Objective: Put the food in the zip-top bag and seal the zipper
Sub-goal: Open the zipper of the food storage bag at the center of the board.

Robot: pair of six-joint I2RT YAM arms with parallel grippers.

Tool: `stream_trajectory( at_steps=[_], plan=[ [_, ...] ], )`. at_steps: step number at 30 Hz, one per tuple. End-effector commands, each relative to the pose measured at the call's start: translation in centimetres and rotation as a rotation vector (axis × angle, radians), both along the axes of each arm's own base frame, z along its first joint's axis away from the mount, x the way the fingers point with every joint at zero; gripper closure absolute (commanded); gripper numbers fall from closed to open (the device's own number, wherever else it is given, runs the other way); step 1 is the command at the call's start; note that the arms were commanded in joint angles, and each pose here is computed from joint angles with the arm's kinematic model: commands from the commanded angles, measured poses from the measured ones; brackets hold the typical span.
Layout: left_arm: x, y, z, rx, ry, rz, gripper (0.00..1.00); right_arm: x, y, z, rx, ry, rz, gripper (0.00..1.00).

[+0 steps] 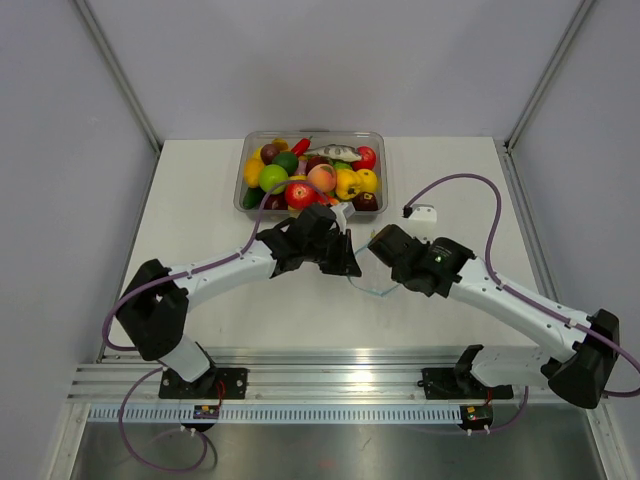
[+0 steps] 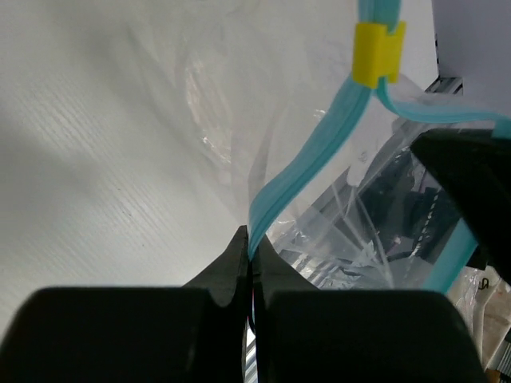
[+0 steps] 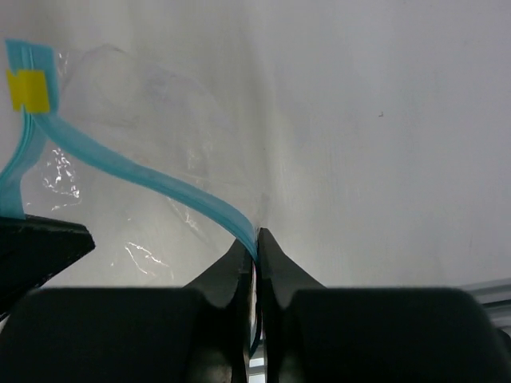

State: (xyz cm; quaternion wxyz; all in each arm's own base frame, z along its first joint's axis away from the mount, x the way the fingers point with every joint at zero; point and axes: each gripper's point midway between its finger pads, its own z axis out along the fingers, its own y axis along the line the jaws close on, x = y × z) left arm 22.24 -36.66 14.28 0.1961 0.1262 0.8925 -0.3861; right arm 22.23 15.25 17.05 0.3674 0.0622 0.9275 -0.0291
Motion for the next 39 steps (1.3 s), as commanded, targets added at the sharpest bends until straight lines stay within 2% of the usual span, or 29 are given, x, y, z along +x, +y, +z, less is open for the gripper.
stream_trajectory(
  at_steps=[1, 8, 11, 14, 19, 21, 22, 23, 27, 28, 32, 34, 39],
  plan=[
    [-1.1, 0.0, 1.3, -0.033, -0.033, -0.072, 1.00, 0.4, -2.0, 2.1, -0.025, -0.067, -0.059, 0.89],
    [-1.3, -0.6, 2.3, -0.054, -0.042, -0.115, 1.00, 0.9, -3.7, 5.0, -0.123, -0.099, -0.117, 0.93],
    [-1.2, -1.2, 3.0, -0.074, -0.048, -0.132, 1.00, 1.2, -3.9, 6.3, -0.121, -0.131, -0.128, 0.93],
    [-1.0, -2.1, 3.7, -0.105, -0.057, -0.155, 1.00, 1.4, -2.8, 5.5, -0.083, -0.124, -0.090, 0.91],
    [-1.0, -3.0, 2.0, -0.113, -0.032, -0.194, 1.00, 0.5, -2.0, 1.0, -0.064, -0.035, -0.067, 0.56],
    [-1.2, -3.1, 1.4, -0.114, -0.021, -0.205, 1.00, 0.3, -1.5, -0.2, -0.042, -0.018, -0.063, 0.50],
    [-1.2, -3.0, 1.0, -0.108, -0.017, -0.206, 1.00, 0.1, -1.3, -0.4, -0.020, -0.010, -0.055, 0.50],
    [-1.3, -3.0, 0.7, -0.106, -0.011, -0.208, 1.00, 0.2, -0.9, -0.5, 0.002, -0.017, -0.052, 0.52],
    [-1.4, -3.0, 0.7, -0.109, -0.014, -0.214, 1.00, -0.1, -0.7, -0.7, 0.056, -0.029, -0.043, 0.71],
    [-1.4, -2.9, 0.5, -0.105, -0.014, -0.212, 1.00, -0.2, -0.6, -0.5, 0.074, -0.033, -0.039, 0.80],
    [-1.3, -3.0, 0.2, -0.100, -0.011, -0.214, 1.00, -0.5, -1.0, -0.1, 0.102, -0.055, -0.058, 0.97],
    [-1.1, -3.3, -0.2, -0.096, -0.002, -0.215, 1.00, -0.6, -1.8, 0.5, 0.104, -0.081, -0.082, 1.00],
    [-0.8, -5.5, 0.6, -0.156, 0.013, -0.248, 1.00, -1.0, -4.2, 2.4, 0.034, -0.115, -0.117, 1.00]
  ],
)
